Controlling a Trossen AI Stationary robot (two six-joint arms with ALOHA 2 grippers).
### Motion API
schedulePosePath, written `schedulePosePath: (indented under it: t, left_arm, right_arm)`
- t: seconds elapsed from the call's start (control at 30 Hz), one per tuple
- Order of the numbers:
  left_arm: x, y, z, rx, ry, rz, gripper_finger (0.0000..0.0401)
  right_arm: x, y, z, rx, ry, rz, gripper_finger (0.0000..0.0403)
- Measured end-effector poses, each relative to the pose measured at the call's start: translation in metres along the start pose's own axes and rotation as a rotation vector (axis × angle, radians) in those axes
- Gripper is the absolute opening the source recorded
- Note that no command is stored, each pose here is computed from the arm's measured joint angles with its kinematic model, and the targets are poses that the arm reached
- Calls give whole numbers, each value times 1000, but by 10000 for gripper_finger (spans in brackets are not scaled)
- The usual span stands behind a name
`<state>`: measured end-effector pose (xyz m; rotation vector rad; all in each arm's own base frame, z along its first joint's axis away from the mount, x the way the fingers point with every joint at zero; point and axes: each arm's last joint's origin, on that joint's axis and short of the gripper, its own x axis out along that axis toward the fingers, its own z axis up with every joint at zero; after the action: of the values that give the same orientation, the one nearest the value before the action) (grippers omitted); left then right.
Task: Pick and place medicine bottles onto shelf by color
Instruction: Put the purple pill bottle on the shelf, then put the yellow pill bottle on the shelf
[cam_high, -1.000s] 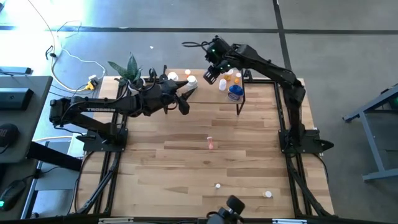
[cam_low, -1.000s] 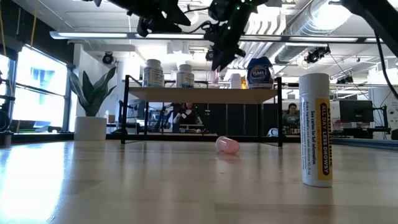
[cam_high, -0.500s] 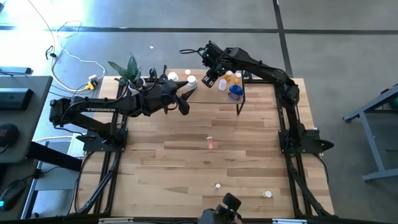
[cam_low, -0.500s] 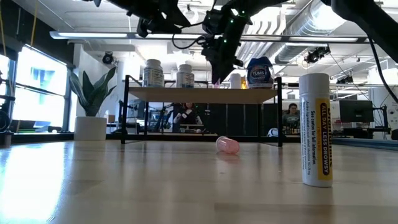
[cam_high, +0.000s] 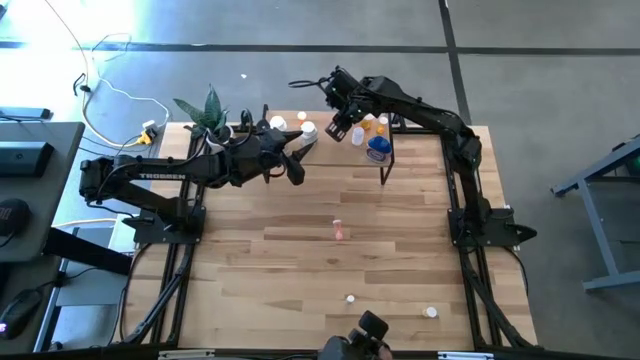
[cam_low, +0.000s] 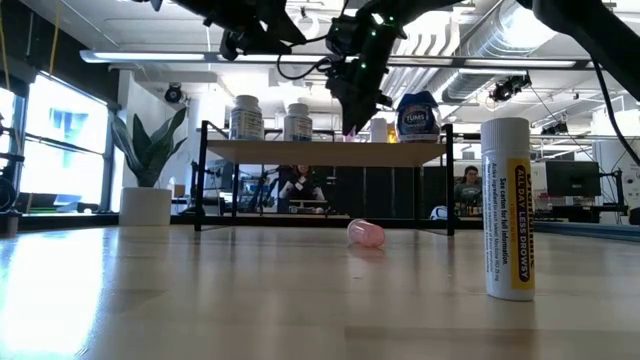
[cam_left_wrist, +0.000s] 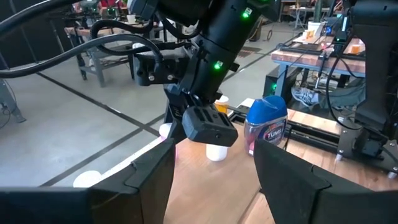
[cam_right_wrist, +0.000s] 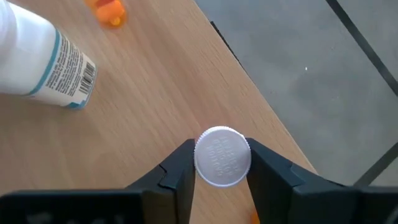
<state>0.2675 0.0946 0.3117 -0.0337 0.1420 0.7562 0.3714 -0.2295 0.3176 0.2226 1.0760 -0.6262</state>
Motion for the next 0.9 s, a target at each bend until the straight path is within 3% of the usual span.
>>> schedulePosePath:
  t: [0.4, 0.7, 0.9]
  left_arm:
    - [0, 1, -7, 33, 66, 5, 209]
    - [-1, 1, -12, 38, 117, 8, 209]
    - [-8, -4, -26, 0, 257, -5, 209]
  right_arm:
    - [-4, 0, -1, -6, -2, 10, 209]
    - [-24, -3, -1, 19, -45, 11, 217]
    - [-42, -2, -5, 18, -46, 58, 217]
